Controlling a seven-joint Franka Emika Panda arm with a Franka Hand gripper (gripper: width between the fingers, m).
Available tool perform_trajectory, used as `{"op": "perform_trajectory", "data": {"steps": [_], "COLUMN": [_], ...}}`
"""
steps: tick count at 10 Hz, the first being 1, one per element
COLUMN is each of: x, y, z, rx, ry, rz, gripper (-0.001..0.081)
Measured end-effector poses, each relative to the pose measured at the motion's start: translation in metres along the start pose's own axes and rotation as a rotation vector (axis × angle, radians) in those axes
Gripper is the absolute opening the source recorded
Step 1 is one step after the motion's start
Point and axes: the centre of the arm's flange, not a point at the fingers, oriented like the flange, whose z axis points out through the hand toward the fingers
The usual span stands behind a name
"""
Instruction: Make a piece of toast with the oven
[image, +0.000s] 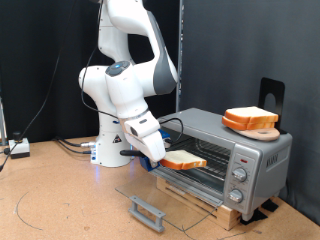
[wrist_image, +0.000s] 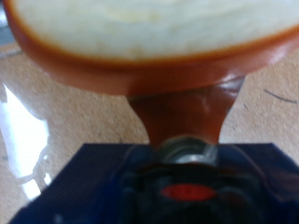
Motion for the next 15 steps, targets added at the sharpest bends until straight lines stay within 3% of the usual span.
{"op": "perform_trajectory", "data": {"steps": [3,8,11,15], "x": [-0.007,-0.012,-0.002,0.019], "y": [0.004,0.008,-0.005,-0.041], "z": [-0.002,-0.008,-0.013,-0.008], "rx": [-0.069,-0.071,-0.026,-0.007], "ry": [-0.002,0.008,0.035,0.026], "rz": [-0.033,-0.019,-0.040,-0.080], "gripper": [0.0394,0.0394,0.0394,0.0394]}}
